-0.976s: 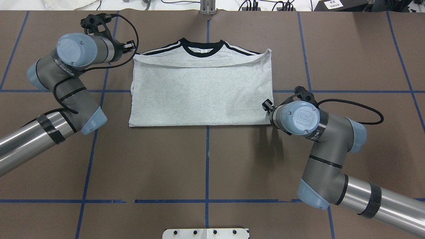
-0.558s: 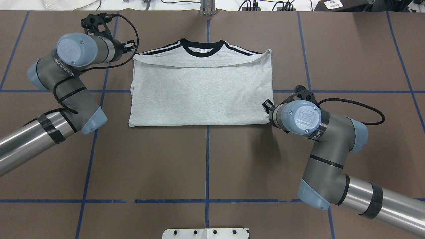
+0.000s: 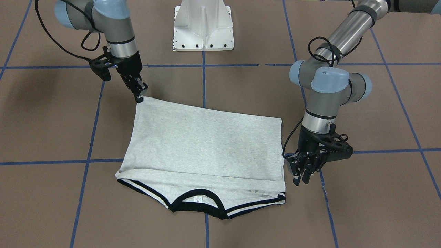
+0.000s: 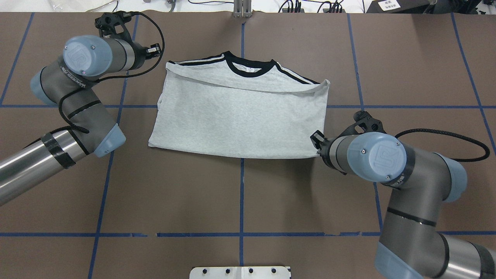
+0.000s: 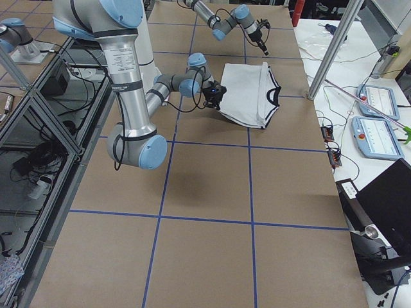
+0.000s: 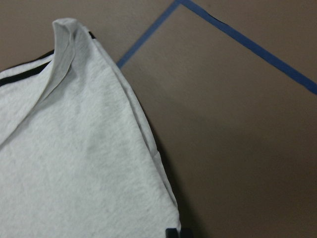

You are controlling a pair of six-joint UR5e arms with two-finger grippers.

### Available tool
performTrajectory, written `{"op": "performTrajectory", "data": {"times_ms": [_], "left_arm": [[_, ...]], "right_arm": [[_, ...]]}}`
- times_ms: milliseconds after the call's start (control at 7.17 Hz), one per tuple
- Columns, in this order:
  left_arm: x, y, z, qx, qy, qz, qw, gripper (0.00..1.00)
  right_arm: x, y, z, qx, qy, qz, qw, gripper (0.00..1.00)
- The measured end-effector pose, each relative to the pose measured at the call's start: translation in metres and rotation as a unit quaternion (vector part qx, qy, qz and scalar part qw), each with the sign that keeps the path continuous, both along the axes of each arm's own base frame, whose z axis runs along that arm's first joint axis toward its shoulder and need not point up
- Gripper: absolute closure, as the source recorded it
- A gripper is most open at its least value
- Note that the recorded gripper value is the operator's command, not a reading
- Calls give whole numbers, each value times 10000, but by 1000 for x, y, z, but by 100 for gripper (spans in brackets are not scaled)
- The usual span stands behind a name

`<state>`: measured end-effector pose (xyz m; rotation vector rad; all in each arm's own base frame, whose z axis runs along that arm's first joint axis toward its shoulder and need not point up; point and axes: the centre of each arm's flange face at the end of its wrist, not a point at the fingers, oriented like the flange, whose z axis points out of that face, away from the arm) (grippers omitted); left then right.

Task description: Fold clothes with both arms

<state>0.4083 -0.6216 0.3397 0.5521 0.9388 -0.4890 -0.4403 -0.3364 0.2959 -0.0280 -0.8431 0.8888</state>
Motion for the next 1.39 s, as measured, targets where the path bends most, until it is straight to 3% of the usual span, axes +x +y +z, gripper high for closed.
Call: {"op": "performTrajectory", "data": {"times_ms": [139, 418, 558, 697, 837, 976, 1116, 1395], "left_arm": [[-1, 3, -6, 19, 70, 54, 10000, 61], [-10, 21, -20, 42, 309, 309, 9990, 60], [-15, 31, -25, 43, 413, 450, 9981, 58], [-17, 38, -29, 32, 501, 588, 9970, 54], [-20, 47, -34, -4, 575, 747, 9955, 53], [-26, 65, -40, -176, 688, 950, 9929, 51], [-34, 89, -52, -456, 890, 1127, 9886, 44], [-16, 150, -57, -1194, 1244, 1511, 9734, 44]], "right_arm": [[-2, 48, -13, -147, 302, -445, 9984, 100], [-13, 146, -21, -440, 945, -1318, 9858, 100], [-19, 187, -18, -561, 1103, -1640, 9787, 47], [-23, 219, -10, -617, 1250, -1908, 9717, 0], [-22, 235, -6, -630, 1327, -2053, 9676, 0], [-16, 238, -9, -625, 1279, -2086, 9676, 0], [-3, 226, -21, -611, 1106, -1999, 9716, 0], [15, 168, -51, -515, 712, -1432, 9858, 0]]}}
